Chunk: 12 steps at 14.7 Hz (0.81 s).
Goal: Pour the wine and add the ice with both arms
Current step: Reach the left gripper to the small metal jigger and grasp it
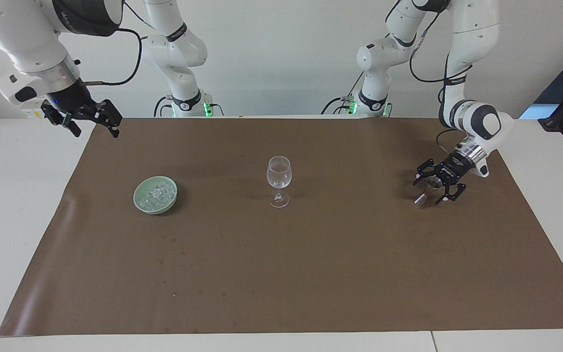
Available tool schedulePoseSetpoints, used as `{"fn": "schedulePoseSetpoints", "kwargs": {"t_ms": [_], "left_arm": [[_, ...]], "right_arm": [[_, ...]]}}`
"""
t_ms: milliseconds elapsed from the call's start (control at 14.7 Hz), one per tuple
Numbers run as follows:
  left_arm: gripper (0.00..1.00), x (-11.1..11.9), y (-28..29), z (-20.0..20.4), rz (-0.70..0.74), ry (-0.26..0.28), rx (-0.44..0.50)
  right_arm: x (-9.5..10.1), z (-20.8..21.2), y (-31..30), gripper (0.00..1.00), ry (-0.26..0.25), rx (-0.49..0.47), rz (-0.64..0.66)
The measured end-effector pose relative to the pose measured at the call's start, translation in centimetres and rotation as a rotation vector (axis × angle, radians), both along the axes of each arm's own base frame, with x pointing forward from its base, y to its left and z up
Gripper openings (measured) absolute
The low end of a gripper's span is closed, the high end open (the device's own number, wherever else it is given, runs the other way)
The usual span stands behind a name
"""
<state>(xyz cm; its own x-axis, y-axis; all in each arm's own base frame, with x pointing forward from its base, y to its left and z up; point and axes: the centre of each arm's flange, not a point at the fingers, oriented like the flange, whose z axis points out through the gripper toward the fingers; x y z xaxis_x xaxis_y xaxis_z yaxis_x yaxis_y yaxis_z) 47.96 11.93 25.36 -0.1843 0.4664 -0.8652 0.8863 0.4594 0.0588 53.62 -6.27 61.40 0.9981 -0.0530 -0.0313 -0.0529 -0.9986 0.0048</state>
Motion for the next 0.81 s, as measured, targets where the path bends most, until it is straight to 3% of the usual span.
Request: {"fn": "schedulePoseSetpoints", "kwargs": {"t_ms": [68,475,815], "left_arm": [[0.92,0.00,0.02,0.00,0.001,0.000,0.001],[0.23,0.01,0.14,0.21,0.005,-0.005,0.001],[0.22,-0.13,0.80,0.34,0.023,-0.008,-0.002]], "right_arm": [[0.00,0.00,0.00,1.00,0.000,0.000,0.000],[0.00,0.00,0.00,1.00,0.000,0.000,0.000],[0.00,0.01,0.00,1.00,0.000,0.000,0.000]]}}
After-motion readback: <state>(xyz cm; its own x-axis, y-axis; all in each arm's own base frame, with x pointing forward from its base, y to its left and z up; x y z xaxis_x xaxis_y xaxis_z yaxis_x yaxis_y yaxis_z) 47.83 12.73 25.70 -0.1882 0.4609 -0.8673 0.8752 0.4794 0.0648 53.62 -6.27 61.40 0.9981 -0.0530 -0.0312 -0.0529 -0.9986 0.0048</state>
